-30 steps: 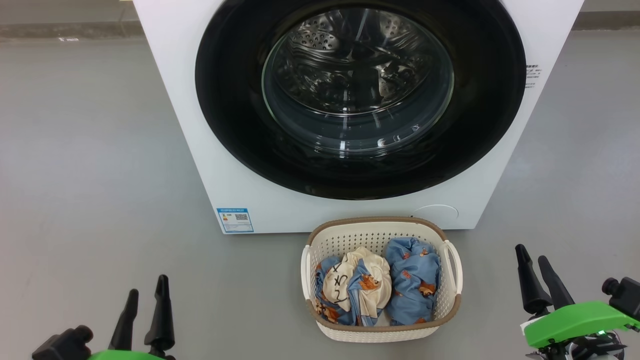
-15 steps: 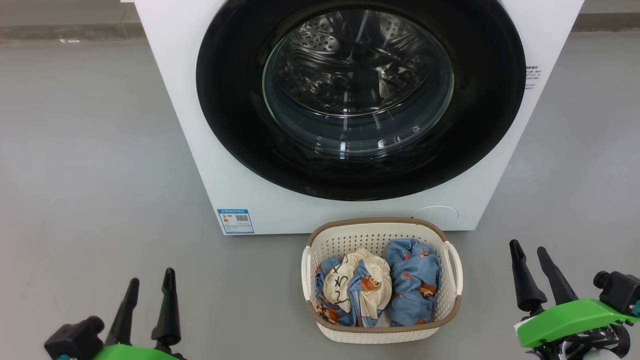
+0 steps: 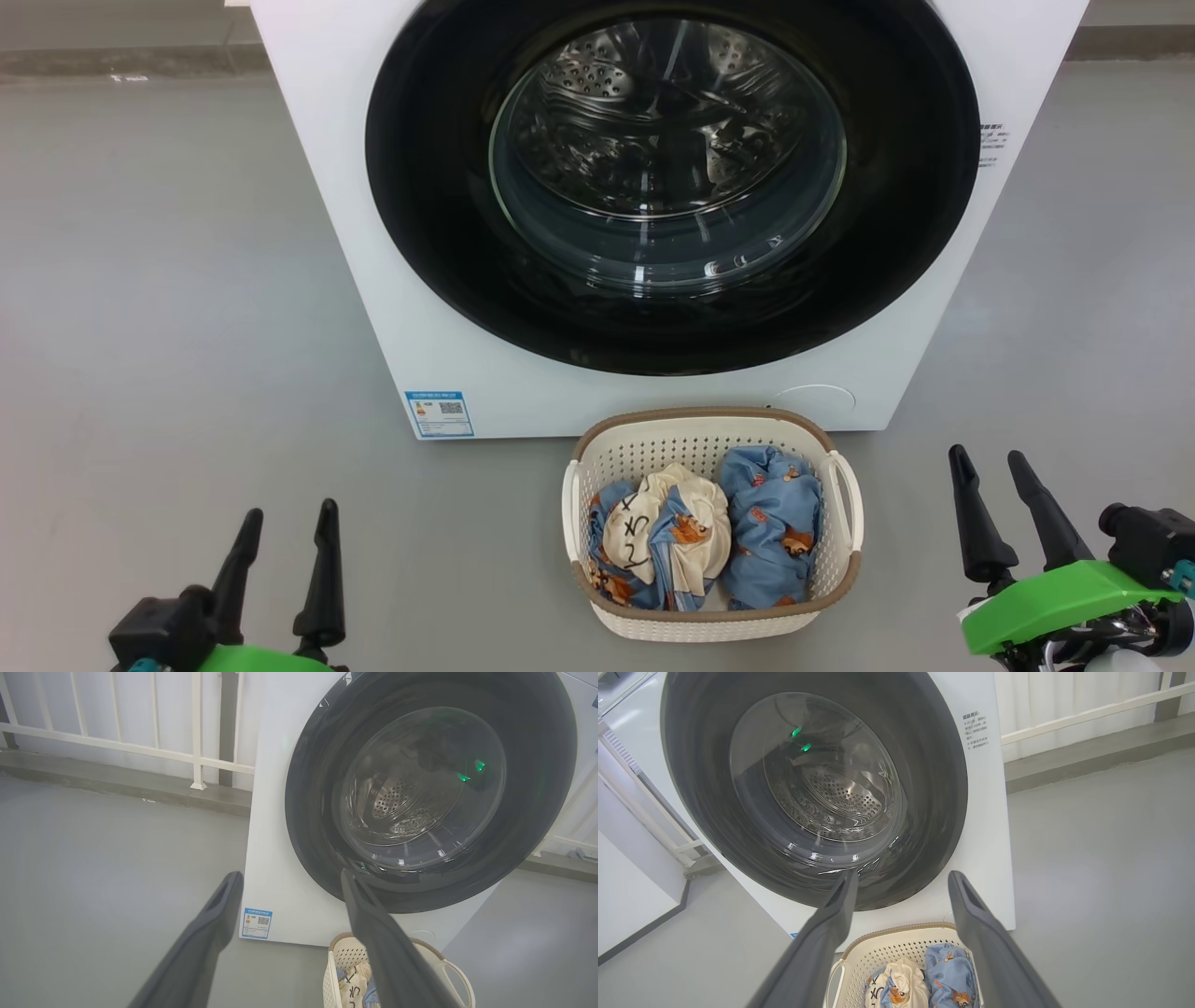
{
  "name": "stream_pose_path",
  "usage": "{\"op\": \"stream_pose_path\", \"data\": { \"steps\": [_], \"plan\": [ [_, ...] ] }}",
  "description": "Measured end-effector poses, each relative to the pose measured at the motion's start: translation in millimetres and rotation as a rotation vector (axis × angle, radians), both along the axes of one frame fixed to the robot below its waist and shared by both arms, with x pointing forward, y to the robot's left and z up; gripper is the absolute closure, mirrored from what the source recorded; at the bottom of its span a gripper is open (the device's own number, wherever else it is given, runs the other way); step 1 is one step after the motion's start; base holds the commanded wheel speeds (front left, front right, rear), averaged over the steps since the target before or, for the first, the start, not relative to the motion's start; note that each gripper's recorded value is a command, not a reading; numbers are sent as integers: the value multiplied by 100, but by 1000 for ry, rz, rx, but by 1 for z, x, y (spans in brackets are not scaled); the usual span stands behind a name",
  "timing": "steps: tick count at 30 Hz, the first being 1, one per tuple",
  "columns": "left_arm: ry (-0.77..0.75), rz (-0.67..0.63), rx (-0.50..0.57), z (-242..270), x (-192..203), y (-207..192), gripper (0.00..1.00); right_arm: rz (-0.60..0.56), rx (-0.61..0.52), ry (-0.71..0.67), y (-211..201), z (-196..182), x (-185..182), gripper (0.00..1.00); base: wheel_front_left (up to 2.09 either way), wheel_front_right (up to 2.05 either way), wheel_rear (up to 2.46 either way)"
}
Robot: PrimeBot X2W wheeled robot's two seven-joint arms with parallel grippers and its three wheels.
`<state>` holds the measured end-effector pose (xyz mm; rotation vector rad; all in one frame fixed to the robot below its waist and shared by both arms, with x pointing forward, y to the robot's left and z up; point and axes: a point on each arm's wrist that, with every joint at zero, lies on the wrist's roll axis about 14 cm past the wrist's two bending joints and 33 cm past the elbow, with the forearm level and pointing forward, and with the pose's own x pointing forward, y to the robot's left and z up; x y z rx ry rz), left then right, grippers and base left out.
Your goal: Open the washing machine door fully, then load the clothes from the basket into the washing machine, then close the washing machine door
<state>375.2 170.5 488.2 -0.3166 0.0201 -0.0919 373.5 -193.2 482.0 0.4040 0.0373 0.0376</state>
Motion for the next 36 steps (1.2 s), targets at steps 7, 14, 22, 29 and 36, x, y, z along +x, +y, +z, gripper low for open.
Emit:
{"op": "stream_pose_path", "data": {
  "steps": [7,14,22,29,36],
  "plan": [
    [-24,-21,72,4,3,-4,0,14,-75,-20,1,2,-1,0,0,0,0],
    [-40,-43,136,3,3,-8,0,25,-144,-40,2,5,-1,0,0,0,0],
    [-53,-46,150,5,7,-9,0,19,-198,-64,-2,9,-2,0,0,0,0],
    [-26,-34,129,-3,6,-6,0,1,-195,-67,-7,11,-3,0,0,0,0],
    [-19,-29,128,-5,7,-4,0,-14,-189,-69,-10,12,-4,0,0,0,0]
  ]
}}
